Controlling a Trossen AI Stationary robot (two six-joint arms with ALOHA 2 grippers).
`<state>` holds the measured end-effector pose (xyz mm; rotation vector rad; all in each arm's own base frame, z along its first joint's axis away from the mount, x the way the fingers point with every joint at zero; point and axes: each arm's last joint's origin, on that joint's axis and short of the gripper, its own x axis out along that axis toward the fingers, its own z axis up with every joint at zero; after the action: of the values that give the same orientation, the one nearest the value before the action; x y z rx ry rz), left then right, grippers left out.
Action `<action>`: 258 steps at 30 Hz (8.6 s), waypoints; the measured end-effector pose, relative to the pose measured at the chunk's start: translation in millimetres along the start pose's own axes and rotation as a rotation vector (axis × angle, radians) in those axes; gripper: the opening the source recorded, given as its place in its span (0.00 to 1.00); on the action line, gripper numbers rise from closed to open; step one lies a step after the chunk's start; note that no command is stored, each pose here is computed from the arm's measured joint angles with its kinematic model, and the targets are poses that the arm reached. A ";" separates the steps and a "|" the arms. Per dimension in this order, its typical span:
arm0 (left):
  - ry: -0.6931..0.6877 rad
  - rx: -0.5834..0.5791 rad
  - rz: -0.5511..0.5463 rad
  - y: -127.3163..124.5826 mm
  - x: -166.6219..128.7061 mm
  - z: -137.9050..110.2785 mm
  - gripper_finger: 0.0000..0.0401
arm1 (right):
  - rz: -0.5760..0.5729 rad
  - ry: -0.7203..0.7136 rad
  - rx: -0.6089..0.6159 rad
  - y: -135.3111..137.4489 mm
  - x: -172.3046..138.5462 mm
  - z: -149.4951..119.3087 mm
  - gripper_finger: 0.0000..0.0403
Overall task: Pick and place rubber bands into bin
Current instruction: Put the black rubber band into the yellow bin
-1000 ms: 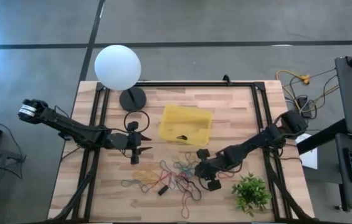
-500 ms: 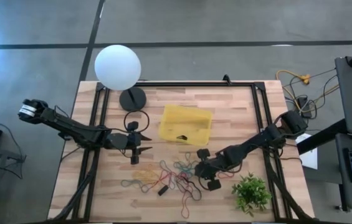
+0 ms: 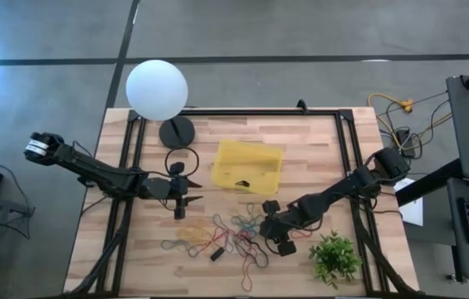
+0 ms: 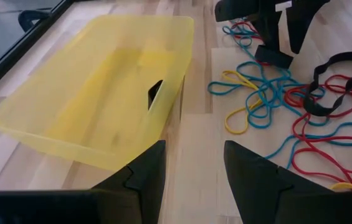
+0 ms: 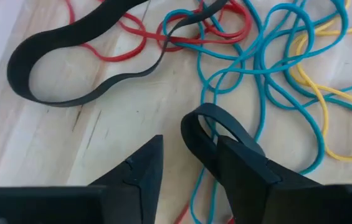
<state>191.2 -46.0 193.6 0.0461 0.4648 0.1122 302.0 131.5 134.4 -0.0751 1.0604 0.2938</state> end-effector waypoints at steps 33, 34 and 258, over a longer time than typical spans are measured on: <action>0.001 0.001 0.000 0.0 0.0 -0.2 0.37 | -0.079 -0.054 -0.058 -1.8 -13.0 5.6 0.02; 0.000 0.001 0.000 -0.1 0.0 -0.1 0.37 | -0.078 -0.067 -0.060 -1.5 -17.6 7.1 0.02; 0.005 0.095 -0.331 -20.4 26.4 -3.4 0.36 | -0.436 -0.080 0.115 -161.7 -79.6 36.8 0.35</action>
<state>215.1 -63.0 177.4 0.0617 0.4766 -0.2345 341.3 -32.1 208.6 -0.1869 0.9516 -0.1573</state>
